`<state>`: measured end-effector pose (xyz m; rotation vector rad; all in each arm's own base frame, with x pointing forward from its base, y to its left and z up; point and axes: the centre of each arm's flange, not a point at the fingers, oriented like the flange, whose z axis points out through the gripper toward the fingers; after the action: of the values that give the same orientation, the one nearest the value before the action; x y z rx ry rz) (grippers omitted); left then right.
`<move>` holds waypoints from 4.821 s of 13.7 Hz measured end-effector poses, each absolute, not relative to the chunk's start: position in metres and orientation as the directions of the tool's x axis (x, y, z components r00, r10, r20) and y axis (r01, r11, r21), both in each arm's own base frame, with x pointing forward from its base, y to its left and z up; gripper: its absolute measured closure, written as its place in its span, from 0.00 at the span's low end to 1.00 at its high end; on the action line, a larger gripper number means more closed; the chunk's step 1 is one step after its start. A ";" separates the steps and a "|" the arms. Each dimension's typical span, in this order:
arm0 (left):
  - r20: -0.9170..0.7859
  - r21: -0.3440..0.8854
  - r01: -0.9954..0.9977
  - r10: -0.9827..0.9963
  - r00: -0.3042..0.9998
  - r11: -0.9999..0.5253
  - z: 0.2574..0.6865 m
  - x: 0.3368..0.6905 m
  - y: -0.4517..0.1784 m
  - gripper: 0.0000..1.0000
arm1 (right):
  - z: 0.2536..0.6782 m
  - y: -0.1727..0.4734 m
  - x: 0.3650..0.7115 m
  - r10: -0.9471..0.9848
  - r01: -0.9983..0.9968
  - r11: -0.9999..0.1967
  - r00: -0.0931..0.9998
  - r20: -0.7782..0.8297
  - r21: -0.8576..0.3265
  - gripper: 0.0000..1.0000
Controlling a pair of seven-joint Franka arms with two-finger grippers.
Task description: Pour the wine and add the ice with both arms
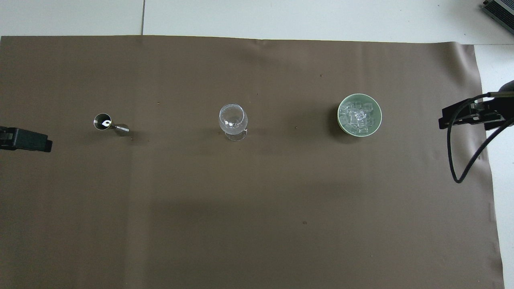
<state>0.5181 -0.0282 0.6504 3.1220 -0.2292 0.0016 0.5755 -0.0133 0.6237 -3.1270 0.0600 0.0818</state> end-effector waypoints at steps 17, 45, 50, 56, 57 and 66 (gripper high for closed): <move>0.002 0.011 -0.151 -0.151 0.989 -0.988 0.650 0.518 -0.031 0.00 | 0.624 -0.013 0.575 -0.038 -0.039 -0.999 0.998 -0.053 -0.012 0.00; -0.413 0.193 0.680 0.570 0.710 -0.708 0.503 0.534 0.099 0.00 | 0.624 -0.013 0.575 -0.038 -0.039 -0.999 0.998 -0.053 -0.012 0.00; -0.610 0.196 0.837 0.604 0.512 -0.511 0.427 0.546 0.138 0.00 | 0.624 -0.013 0.575 -0.038 -0.039 -0.999 0.998 -0.053 -0.012 0.00; -0.706 0.140 0.954 0.648 0.284 -0.265 0.393 0.555 0.161 0.00 | 0.624 -0.013 0.575 -0.038 -0.039 -0.999 0.998 -0.053 -0.012 0.00; -0.712 0.130 0.963 0.654 0.257 -0.237 0.390 0.556 0.160 0.00 | 0.624 -0.013 0.575 -0.038 -0.039 -0.999 0.998 -0.053 -0.012 0.00; -0.843 0.027 0.999 0.537 0.033 -0.019 0.312 0.557 0.164 0.00 | 0.624 -0.013 0.575 -0.038 -0.039 -0.999 0.998 -0.053 -0.012 0.00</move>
<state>0.5572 0.1643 0.3117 1.6363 1.5819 -0.8696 0.5755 -0.0133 0.6237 -3.1270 0.0600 0.0818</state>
